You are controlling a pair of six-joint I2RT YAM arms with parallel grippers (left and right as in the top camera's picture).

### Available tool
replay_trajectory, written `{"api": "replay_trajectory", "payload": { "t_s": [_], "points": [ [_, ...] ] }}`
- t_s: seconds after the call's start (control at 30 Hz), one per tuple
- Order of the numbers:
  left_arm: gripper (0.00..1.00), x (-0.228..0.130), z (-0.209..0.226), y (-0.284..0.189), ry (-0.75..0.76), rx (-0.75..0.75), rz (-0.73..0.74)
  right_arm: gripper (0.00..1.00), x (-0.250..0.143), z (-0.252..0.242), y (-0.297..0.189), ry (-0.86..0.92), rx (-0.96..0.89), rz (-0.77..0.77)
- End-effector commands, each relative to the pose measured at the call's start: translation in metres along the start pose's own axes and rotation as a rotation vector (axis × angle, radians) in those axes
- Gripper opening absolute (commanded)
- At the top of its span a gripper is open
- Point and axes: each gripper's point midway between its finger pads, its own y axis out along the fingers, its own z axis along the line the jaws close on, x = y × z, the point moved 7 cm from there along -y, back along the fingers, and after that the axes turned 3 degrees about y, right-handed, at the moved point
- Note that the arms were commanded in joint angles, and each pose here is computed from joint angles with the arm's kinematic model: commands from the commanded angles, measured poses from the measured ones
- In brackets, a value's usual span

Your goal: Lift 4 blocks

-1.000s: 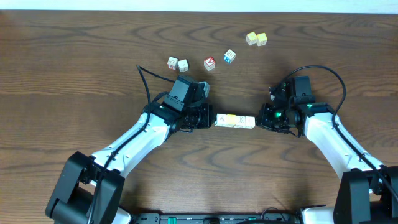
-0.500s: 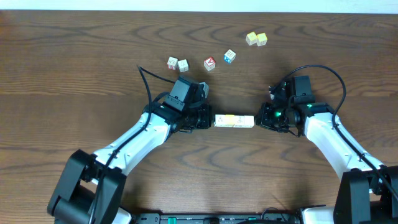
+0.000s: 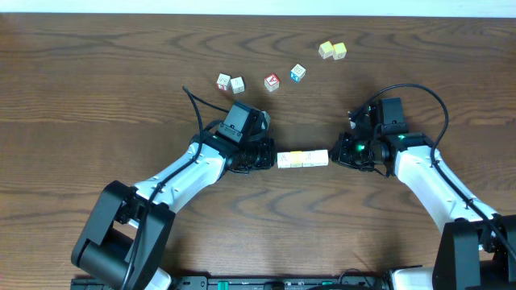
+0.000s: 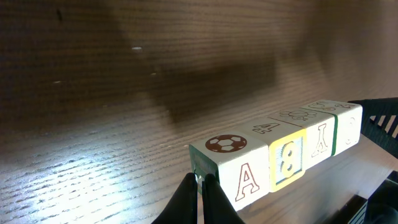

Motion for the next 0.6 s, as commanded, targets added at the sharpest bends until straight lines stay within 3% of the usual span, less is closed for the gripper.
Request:
{"api": "replay_trajectory", "payload": {
  "t_s": [0.0, 0.57],
  "points": [
    [0.07, -0.0043, -0.015, 0.0044, 0.025, -0.08, 0.036, 0.01, -0.0128, 0.0215, 0.0036, -0.014, 0.138, 0.09],
    [0.07, -0.0044, -0.0148, 0.0045, 0.024, -0.079, 0.037, 0.01, -0.0154, 0.0188, 0.0055, -0.01, 0.134, 0.095]
  ]
}}
